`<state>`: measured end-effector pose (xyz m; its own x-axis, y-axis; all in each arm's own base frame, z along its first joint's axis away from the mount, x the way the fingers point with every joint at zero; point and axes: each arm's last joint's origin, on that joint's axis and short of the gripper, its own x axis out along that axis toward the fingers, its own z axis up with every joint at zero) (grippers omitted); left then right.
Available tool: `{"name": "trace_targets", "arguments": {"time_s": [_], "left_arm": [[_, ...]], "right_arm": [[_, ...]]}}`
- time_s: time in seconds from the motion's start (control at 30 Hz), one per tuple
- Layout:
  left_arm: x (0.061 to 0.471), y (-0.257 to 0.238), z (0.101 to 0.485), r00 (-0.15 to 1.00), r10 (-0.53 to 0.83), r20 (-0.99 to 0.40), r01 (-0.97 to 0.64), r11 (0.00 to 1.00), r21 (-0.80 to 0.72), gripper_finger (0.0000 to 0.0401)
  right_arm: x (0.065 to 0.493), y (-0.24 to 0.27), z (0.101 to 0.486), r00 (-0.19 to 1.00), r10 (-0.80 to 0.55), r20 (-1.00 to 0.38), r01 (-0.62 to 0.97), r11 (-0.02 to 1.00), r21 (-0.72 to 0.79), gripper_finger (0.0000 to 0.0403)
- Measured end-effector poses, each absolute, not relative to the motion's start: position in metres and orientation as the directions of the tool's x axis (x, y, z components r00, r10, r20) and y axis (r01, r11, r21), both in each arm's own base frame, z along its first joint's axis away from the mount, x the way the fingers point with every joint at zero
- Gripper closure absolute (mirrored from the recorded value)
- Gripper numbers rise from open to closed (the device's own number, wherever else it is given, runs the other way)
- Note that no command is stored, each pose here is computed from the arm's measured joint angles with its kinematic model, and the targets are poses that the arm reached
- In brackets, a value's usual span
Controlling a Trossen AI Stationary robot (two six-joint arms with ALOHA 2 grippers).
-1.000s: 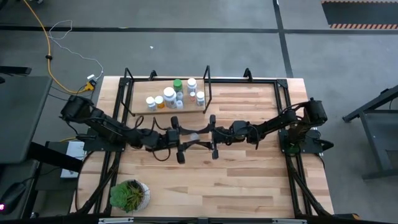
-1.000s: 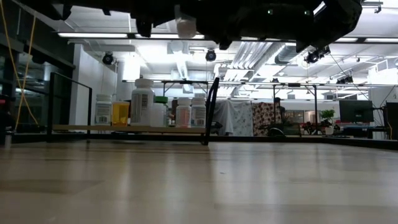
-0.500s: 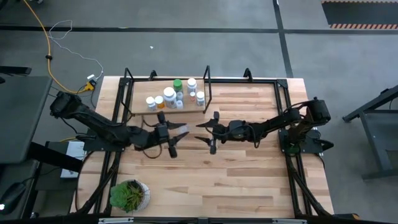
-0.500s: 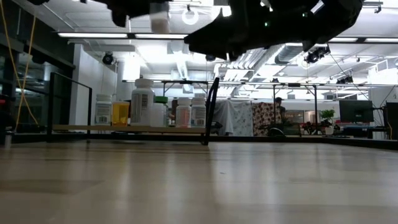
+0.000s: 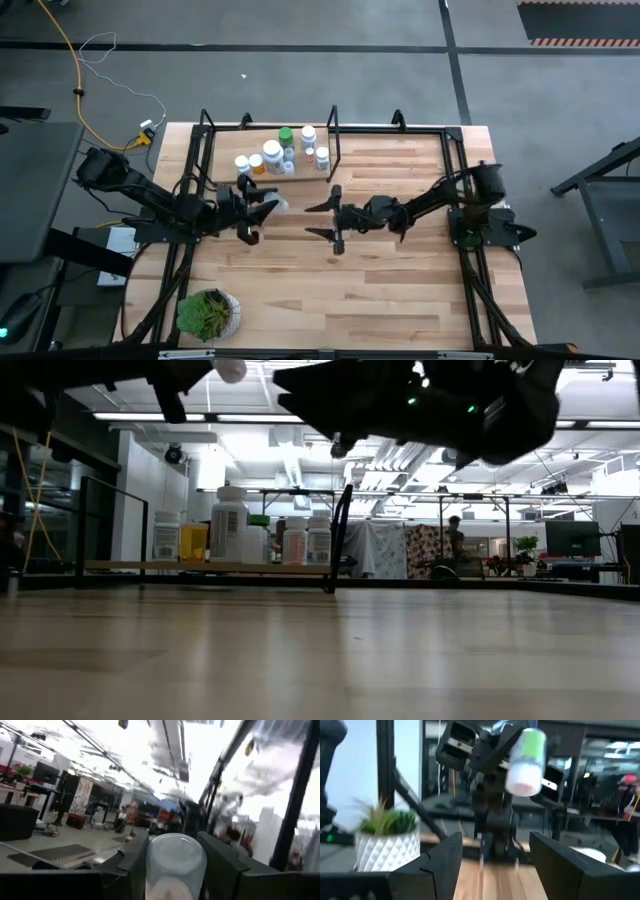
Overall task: Pick and place medicine bottles onto shelf by color
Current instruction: Adjust the small green pill bottle on the shelf
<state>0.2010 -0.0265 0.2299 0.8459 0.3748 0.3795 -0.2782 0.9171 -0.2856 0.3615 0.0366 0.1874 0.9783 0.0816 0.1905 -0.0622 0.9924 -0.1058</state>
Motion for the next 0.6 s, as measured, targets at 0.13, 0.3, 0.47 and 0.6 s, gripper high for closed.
{"name": "trace_targets", "arguments": {"time_s": [0.13, 0.3, 0.47, 0.6], "left_arm": [[0.205, -0.024, 0.227, 0.826, 0.398, 0.401, -0.275, 0.903, -0.330, 0.0261], [0.207, -0.024, 0.222, 0.811, 0.426, 0.402, -0.295, 0.890, -0.347, 0.0261], [0.207, -0.024, 0.223, 0.806, 0.429, 0.408, -0.294, 0.888, -0.353, 0.0261], [0.207, -0.023, 0.224, 0.803, 0.433, 0.409, -0.285, 0.883, -0.374, 0.0260]], "right_arm": [[0.383, 0.035, 0.178, 0.950, 0.041, 0.310, -0.038, 0.999, -0.015, 0.0180], [0.410, 0.031, 0.175, 0.941, 0.025, 0.339, -0.087, 0.982, 0.169, 0.0180], [0.420, 0.024, 0.184, 0.922, 0.089, 0.378, -0.202, 0.941, 0.271, 0.0180], [0.424, 0.019, 0.192, 0.908, 0.102, 0.406, -0.264, 0.892, 0.368, 0.0180]]}}
